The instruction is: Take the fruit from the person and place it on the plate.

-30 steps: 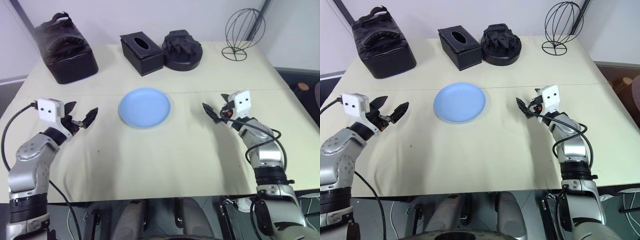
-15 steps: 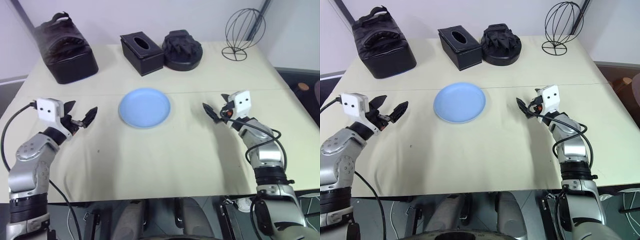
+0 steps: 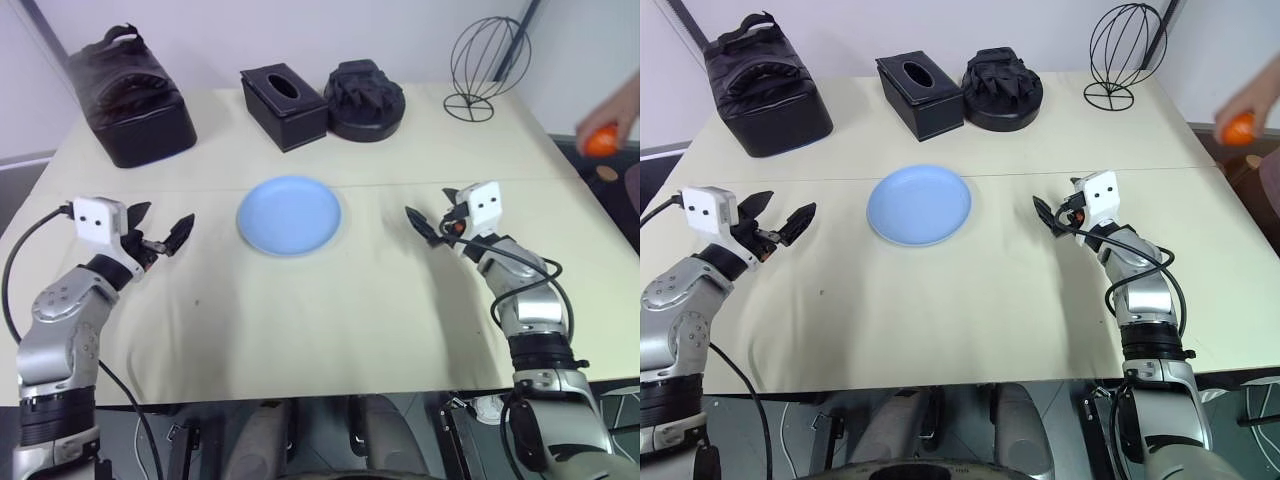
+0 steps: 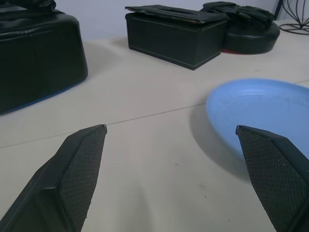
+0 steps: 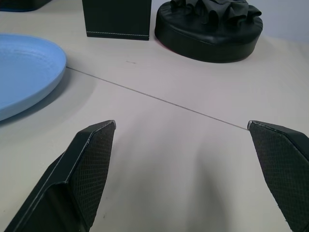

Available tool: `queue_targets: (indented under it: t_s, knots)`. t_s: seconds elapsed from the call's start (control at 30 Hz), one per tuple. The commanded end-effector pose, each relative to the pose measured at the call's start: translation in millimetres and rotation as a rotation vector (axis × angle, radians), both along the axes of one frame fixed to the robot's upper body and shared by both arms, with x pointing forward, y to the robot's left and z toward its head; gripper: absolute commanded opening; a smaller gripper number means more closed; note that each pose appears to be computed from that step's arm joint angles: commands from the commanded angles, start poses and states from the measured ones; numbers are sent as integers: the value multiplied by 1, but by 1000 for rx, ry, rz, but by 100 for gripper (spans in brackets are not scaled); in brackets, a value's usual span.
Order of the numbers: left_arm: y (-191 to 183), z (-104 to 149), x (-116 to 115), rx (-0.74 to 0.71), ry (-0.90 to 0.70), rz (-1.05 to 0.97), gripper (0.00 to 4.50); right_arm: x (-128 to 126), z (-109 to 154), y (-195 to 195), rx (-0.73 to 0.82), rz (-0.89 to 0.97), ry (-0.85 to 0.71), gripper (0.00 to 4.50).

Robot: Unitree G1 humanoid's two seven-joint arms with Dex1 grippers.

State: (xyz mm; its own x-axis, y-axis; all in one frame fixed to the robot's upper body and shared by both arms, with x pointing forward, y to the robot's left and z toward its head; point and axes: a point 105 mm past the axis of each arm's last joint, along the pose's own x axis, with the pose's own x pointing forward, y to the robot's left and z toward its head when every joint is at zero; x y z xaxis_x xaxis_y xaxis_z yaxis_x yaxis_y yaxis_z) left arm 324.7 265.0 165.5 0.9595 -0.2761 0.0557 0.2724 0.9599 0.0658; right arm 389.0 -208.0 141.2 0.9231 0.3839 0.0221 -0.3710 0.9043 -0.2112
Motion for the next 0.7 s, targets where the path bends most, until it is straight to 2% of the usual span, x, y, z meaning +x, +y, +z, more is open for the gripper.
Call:
queue_targets:
  t_s: [0.03, 0.7]
  knots:
    - [3, 12, -2, 5, -52, 13, 450, -1, 9, -3, -2, -2, -35, 448]
    - [7, 13, -4, 17, -55, 22, 450, -1, 9, -1, -1, 7, -34, 448]
